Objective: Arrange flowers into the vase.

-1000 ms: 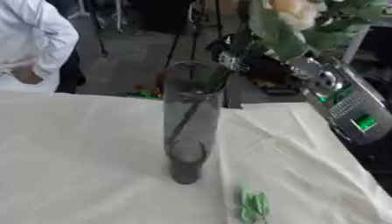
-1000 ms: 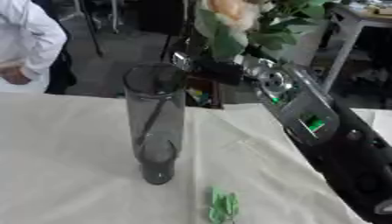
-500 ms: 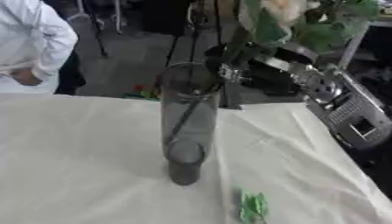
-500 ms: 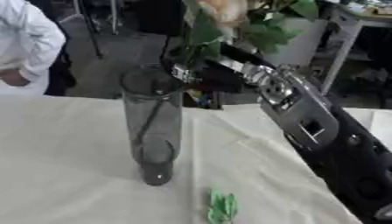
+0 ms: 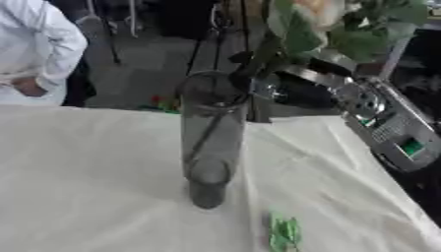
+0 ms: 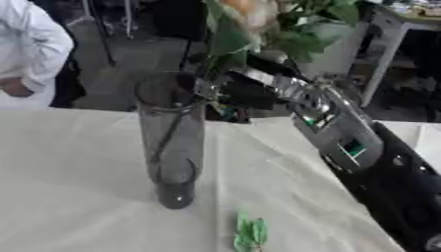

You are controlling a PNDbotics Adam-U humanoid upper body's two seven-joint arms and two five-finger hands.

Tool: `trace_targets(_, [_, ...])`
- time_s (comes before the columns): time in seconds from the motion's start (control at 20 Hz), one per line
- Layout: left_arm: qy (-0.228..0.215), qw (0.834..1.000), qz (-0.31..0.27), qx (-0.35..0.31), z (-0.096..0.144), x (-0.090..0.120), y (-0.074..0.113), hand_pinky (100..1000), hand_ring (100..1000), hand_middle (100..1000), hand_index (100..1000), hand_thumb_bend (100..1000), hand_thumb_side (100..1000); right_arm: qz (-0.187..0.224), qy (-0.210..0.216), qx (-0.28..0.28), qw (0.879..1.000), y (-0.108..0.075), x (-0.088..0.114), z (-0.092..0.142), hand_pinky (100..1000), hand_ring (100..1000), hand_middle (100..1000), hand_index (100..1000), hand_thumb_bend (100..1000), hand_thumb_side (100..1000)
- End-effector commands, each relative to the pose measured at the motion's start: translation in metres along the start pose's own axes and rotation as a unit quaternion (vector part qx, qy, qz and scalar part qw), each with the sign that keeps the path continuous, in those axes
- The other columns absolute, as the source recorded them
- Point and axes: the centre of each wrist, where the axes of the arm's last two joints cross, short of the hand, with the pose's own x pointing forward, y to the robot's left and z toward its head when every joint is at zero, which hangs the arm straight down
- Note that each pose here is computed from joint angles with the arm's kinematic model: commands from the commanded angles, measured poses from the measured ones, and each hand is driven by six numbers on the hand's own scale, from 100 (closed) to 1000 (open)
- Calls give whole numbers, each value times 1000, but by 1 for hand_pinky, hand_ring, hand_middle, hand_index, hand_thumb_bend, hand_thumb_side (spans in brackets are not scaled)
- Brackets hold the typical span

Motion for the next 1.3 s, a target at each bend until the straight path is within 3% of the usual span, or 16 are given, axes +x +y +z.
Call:
trace_targets(0.05, [-16,1000,-2,2,-7,6,3,825,932,882,944,103,1000,14,-2,-13,1000,-15,2,7,968,964,810,1000,444,1000])
trace_targets(0.5, [-16,1000,-2,3,-7,6,3,825,932,882,944,103,1000,16,6,-12,1000,-13,-4,10,967,969,815,1000,458,1000])
trace_targets(0.55, [-16,1000,-2,3,-7,6,3,825,932,882,944,103,1000,16,7,-12,1000,-13,-4,10,968,970,816,1000,393,1000])
trace_targets(0.6, [-15,1000,-2,3,-7,6,3,825,934,883,944,104,1000,15,10,-12,1000,-12,-6,12,968,970,816,1000,457,1000])
trace_targets(1.3, [-11,1000,-7,8,-4,5,5,825,935,883,945,105,1000,12,25,-14,1000,-6,-16,29,967,949,815,1000,444,1000])
